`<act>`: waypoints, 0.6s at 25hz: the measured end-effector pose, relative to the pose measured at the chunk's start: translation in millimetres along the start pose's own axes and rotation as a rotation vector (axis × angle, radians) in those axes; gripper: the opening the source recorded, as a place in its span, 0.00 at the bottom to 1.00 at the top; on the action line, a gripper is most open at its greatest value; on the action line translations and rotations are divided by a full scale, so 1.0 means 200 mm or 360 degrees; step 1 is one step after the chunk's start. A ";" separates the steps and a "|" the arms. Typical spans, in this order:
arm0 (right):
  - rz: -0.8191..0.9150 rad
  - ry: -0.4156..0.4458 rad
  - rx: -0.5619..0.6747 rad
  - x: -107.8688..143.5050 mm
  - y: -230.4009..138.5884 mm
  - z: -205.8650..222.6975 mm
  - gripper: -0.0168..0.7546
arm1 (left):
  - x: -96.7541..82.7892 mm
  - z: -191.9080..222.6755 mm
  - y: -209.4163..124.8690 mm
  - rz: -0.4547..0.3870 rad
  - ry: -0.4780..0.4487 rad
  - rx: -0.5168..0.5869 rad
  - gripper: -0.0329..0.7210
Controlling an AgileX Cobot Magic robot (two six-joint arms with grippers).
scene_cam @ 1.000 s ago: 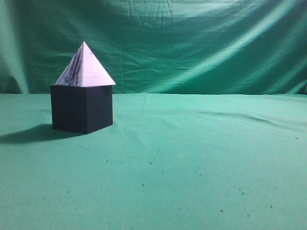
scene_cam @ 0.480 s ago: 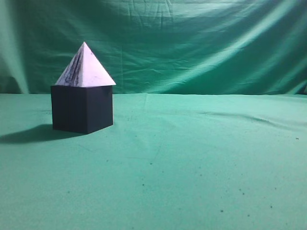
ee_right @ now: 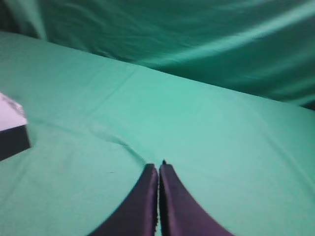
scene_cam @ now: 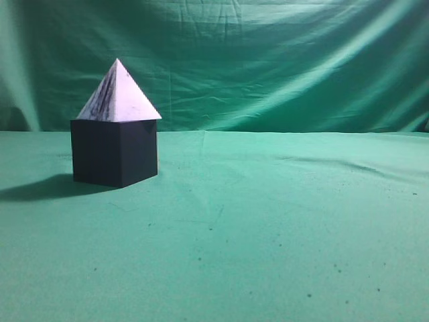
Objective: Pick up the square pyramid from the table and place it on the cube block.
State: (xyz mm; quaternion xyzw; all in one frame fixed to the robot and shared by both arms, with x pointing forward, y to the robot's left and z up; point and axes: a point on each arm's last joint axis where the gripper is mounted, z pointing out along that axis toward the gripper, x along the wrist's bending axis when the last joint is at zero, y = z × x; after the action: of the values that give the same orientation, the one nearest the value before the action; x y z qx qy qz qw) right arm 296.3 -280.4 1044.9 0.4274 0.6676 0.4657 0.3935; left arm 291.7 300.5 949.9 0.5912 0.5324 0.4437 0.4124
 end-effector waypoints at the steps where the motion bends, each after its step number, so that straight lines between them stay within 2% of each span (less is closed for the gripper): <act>1: 0.0015 -0.0056 -0.0009 0.00 -0.06 0.00 0.02 | 0.00 0.00 0.00 0.0000 0.0000 0.0000 0.04; 6: 0.0059 -0.0218 -0.0032 0.00 -0.28 0.01 0.02 | 0.00 0.00 0.00 0.0000 0.0000 0.0000 0.04; 12: 0.0068 -0.0218 0.0096 0.02 -0.46 0.07 0.02 | 0.00 0.00 0.00 0.0000 0.0000 0.0000 0.04; 15: 0.0071 -0.0213 0.0127 0.03 -0.49 0.08 0.02 | 0.00 0.00 0.00 0.0000 0.0000 0.0000 0.04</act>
State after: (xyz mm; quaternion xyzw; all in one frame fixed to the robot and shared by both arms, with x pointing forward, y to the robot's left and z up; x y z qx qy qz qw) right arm 290.1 -290.4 945.4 0.4877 0.6481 0.4177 0.4095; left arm 291.7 300.5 949.9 0.5912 0.5324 0.4437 0.4124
